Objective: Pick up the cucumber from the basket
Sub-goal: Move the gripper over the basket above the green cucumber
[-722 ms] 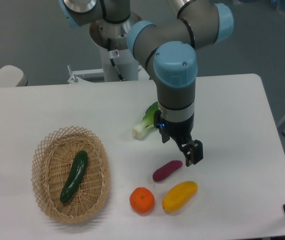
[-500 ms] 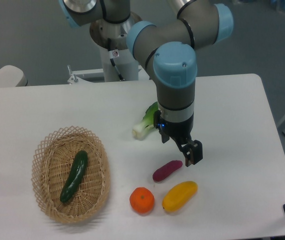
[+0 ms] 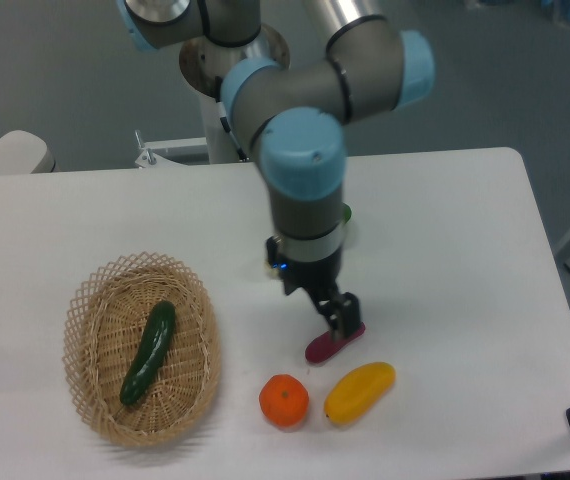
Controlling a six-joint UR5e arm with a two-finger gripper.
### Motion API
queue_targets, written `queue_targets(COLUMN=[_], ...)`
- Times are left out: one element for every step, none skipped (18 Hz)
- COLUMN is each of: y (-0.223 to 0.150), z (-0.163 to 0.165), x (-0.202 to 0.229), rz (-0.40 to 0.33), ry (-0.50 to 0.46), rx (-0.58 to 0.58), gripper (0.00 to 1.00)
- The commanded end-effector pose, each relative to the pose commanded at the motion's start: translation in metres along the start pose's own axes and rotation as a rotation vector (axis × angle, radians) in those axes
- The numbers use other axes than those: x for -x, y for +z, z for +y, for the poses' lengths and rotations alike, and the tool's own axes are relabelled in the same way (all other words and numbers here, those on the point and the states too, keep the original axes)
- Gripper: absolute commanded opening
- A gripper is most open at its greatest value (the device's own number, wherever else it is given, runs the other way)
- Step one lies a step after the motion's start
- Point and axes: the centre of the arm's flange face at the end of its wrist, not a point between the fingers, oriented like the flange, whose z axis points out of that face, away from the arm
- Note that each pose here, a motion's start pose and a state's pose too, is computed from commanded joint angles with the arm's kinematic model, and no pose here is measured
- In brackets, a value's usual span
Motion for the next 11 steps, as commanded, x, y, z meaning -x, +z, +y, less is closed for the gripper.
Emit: queue_targets(y=[0.010, 0.015, 0.017, 0.019, 0.022, 0.025, 0.029, 0.035, 0.037, 0.043, 0.054], z=[-0.010, -0.017, -0.024, -0.027, -0.033, -0.035, -0.039, -0.042, -0.044, -0.044, -0.045], x=[-0.012, -0.020, -0.027, -0.033, -0.043, -0.048, -0.058, -0.069, -0.073, -0.079, -0.092], rz=[0.014, 0.021, 0.031, 0.039, 0.046, 0.049, 0.058, 0.078, 0.079, 0.080, 0.085], ry=[-0.035, -0.092, -0.152, -0.186, -0.200, -0.210, -0.214, -0.228, -0.256, -0.274, -0.268], rx=[0.009, 0.014, 0.008, 0.008, 0.011, 0.011, 0.011, 0.007, -0.011, -0.010, -0.005], gripper=[1.00, 1.00, 1.00, 1.00, 1.00, 1.00, 1.00, 1.00, 1.00, 1.00, 1.00])
